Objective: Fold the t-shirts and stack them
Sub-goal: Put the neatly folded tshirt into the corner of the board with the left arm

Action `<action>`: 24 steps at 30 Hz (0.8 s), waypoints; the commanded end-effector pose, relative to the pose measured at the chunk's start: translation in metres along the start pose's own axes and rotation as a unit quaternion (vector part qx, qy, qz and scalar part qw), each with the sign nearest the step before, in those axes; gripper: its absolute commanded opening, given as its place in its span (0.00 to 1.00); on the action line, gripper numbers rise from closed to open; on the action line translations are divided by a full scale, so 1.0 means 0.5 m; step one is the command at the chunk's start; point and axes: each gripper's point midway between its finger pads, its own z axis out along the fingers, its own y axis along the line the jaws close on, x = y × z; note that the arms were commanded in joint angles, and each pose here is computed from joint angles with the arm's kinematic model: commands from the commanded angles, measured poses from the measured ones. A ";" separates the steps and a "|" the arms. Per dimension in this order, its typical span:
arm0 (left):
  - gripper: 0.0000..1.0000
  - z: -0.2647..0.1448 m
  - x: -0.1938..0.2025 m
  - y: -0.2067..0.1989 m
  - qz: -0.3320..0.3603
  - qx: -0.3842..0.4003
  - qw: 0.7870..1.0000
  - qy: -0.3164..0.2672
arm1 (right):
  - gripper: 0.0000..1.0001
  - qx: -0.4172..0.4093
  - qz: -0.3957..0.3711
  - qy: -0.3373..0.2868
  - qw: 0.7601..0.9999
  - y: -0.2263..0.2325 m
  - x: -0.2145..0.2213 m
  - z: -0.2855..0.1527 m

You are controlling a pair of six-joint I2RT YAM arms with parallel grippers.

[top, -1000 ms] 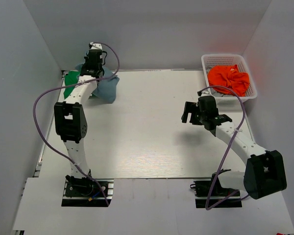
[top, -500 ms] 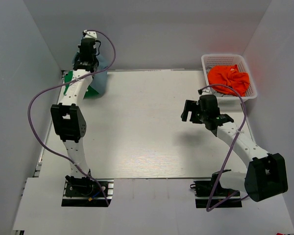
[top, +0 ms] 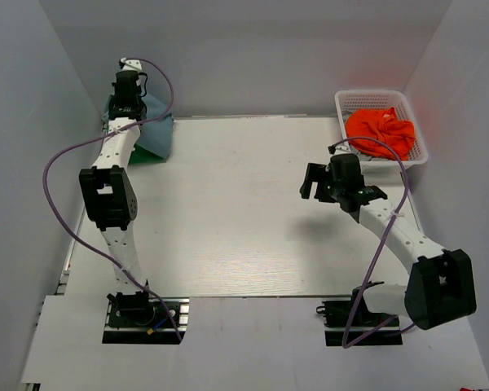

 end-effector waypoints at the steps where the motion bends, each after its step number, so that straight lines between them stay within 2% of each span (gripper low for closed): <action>1: 0.00 0.038 0.019 0.053 0.007 -0.049 0.999 -0.007 | 0.90 0.003 0.001 -0.013 1.000 0.009 -0.038 -0.003; 3: 0.00 0.071 0.068 0.074 0.026 -0.074 0.997 0.013 | 0.90 0.004 0.004 -0.008 1.000 0.009 -0.037 0.005; 6: 0.02 0.099 0.096 0.084 0.026 -0.096 0.995 0.016 | 0.90 -0.006 0.009 0.000 1.000 0.020 -0.039 0.013; 7: 0.13 0.119 0.122 0.097 0.026 -0.118 0.992 0.028 | 0.90 -0.005 0.009 0.006 1.000 0.019 -0.034 0.020; 8: 0.54 0.131 0.123 0.111 0.023 -0.125 0.991 0.029 | 0.90 -0.022 0.009 0.009 1.000 0.032 -0.034 0.021; 12: 1.00 0.143 0.149 0.127 0.021 -0.148 0.988 0.046 | 0.90 -0.029 0.019 0.004 0.999 0.040 -0.040 0.020; 18: 1.00 0.091 0.092 0.130 -0.043 -0.111 0.992 0.032 | 0.90 -0.043 0.029 -0.022 0.998 0.046 -0.044 -0.008; 20: 1.00 0.058 0.076 0.096 -0.066 -0.080 0.994 0.032 | 0.90 -0.078 0.030 -0.039 0.996 0.068 -0.053 -0.030; 21: 1.00 0.041 0.073 0.082 -0.076 -0.050 0.995 0.038 | 0.90 -0.082 0.033 -0.035 0.995 0.067 -0.038 -0.029; 22: 1.00 0.003 0.035 0.075 -0.096 -0.025 0.995 0.027 | 0.90 -0.087 0.038 -0.044 0.995 0.070 -0.044 -0.038; 23: 1.00 -0.017 0.023 0.046 -0.149 0.019 0.988 0.031 | 0.90 -0.090 0.039 -0.042 0.994 0.071 -0.035 -0.042; 24: 1.00 -0.050 0.028 0.019 -0.163 0.055 0.983 0.055 | 0.90 -0.091 0.044 -0.043 0.994 0.068 -0.030 -0.042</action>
